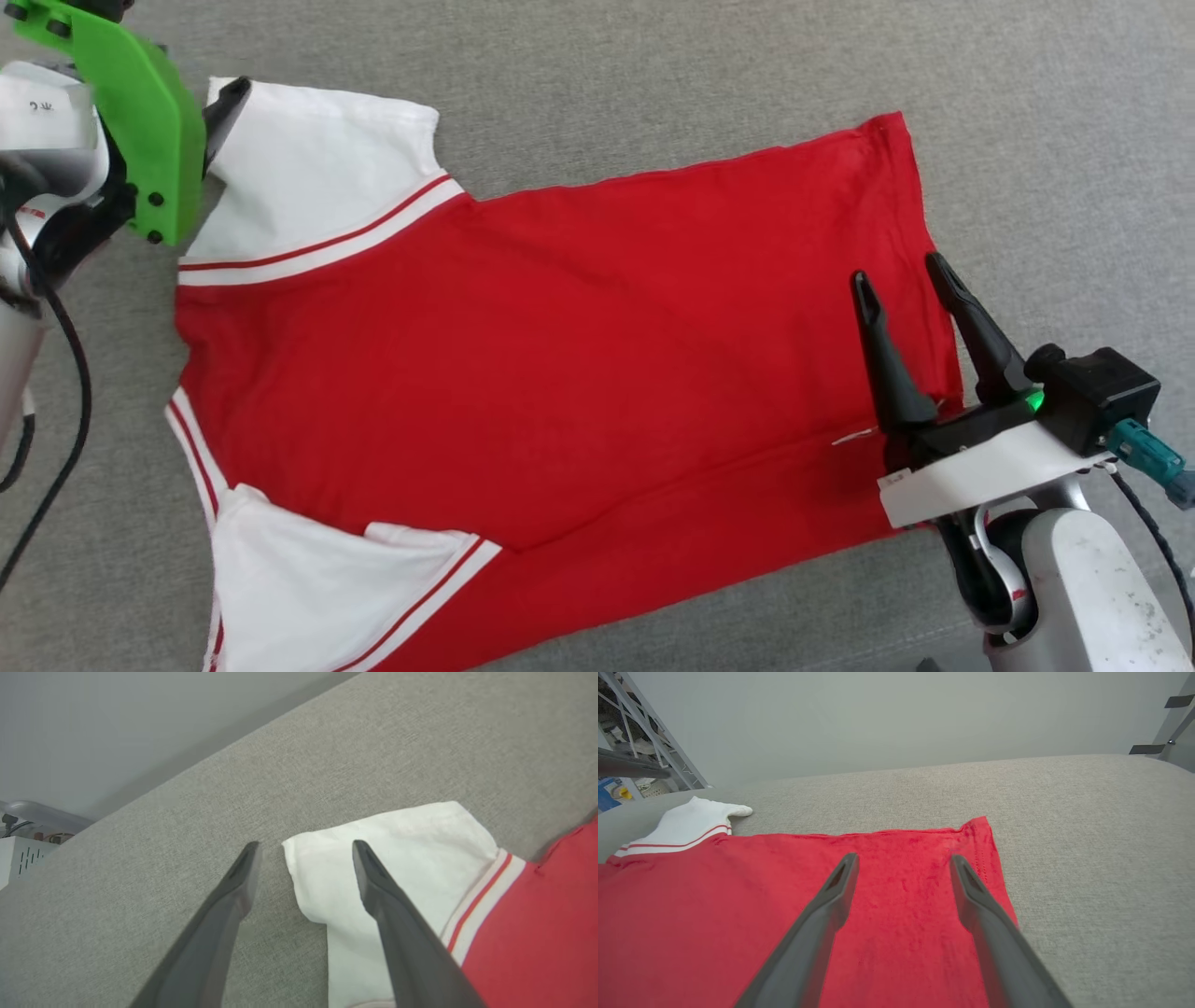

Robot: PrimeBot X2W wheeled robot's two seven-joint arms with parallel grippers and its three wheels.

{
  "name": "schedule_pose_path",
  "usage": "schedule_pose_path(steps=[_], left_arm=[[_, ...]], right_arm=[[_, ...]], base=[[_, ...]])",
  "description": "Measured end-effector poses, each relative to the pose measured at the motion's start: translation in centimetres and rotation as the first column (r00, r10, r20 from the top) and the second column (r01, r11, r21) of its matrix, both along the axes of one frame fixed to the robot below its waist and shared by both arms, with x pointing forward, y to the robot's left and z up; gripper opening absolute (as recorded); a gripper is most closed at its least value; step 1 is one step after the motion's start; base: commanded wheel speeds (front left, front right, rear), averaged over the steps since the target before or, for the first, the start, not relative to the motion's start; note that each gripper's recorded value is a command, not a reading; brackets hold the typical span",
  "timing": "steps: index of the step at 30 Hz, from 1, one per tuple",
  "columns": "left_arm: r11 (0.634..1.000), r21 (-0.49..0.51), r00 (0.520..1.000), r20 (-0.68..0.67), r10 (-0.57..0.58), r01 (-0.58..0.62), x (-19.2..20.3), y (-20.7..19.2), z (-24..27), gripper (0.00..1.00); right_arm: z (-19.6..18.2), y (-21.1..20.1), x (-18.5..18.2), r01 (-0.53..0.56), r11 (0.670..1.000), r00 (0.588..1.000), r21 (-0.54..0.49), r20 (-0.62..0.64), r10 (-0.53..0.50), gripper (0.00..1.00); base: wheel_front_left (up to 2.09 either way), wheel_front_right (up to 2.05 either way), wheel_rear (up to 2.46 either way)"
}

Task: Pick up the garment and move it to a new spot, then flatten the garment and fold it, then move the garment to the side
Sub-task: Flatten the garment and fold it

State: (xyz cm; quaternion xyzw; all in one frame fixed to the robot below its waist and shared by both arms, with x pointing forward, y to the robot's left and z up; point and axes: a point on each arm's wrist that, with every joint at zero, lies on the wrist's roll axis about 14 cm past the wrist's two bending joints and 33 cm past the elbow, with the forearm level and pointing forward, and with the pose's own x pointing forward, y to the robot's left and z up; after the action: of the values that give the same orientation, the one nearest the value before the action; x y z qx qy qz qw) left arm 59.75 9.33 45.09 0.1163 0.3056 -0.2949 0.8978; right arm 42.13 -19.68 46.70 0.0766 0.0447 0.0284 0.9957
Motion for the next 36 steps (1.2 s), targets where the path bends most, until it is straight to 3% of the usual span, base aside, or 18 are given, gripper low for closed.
schedule_pose_path(steps=[4, 16, 17, 18, 19, 28, 36], left_arm=[[0.996, 0.084, 0.990, -0.139, 0.015, -0.004, 0.1, 0.9, -3.8, 1.00], [0.980, 0.196, 0.984, -0.177, 0.022, 0.013, 1.8, 1.7, -7.6, 1.00], [0.981, 0.192, 0.982, -0.186, 0.026, 0.011, 1.7, 1.7, -7.7, 0.51], [0.982, 0.187, 0.981, -0.193, 0.026, 0.010, 1.6, 1.7, -7.8, 0.18], [0.984, 0.178, 0.979, -0.201, 0.025, 0.011, 1.5, 1.6, -7.9, 0.00], [0.999, 0.034, 0.990, -0.136, 0.030, -0.026, 1.2, 0.1, -6.3, 0.00], [0.996, -0.089, 1.000, 0.012, 0.007, -0.006, -0.1, -1.2, -0.7, 0.00]], right_arm=[[-1.1, -0.6, -0.4, 0.027, 1.000, 0.999, 0.000, -0.026, -0.027, 1.00], [-3.7, -1.0, -1.3, 0.045, 0.999, 0.994, -0.002, -0.103, -0.045, 1.00], [-3.7, -1.0, -1.2, 0.044, 0.999, 0.994, -0.002, -0.102, -0.044, 1.00], [-3.6, -1.0, -1.1, 0.043, 0.999, 0.994, -0.002, -0.100, -0.043, 1.00], [-3.5, -1.0, -1.0, 0.042, 0.999, 0.994, -0.002, -0.096, -0.042, 1.00], [-2.5, -1.5, -1.1, 0.040, 0.999, 0.996, -0.017, -0.078, -0.041, 1.00], [-0.8, -3.4, -1.7, 0.034, 0.996, 0.994, -0.077, -0.104, -0.042, 1.00]], base=[[0.00, 0.00, 0.00], [0.00, 0.00, 0.00], [0.00, 0.00, 0.00], [0.00, 0.00, 0.00], [0.00, 0.00, 0.00], [0.00, 0.00, 0.00], [0.00, 0.00, 0.00]])
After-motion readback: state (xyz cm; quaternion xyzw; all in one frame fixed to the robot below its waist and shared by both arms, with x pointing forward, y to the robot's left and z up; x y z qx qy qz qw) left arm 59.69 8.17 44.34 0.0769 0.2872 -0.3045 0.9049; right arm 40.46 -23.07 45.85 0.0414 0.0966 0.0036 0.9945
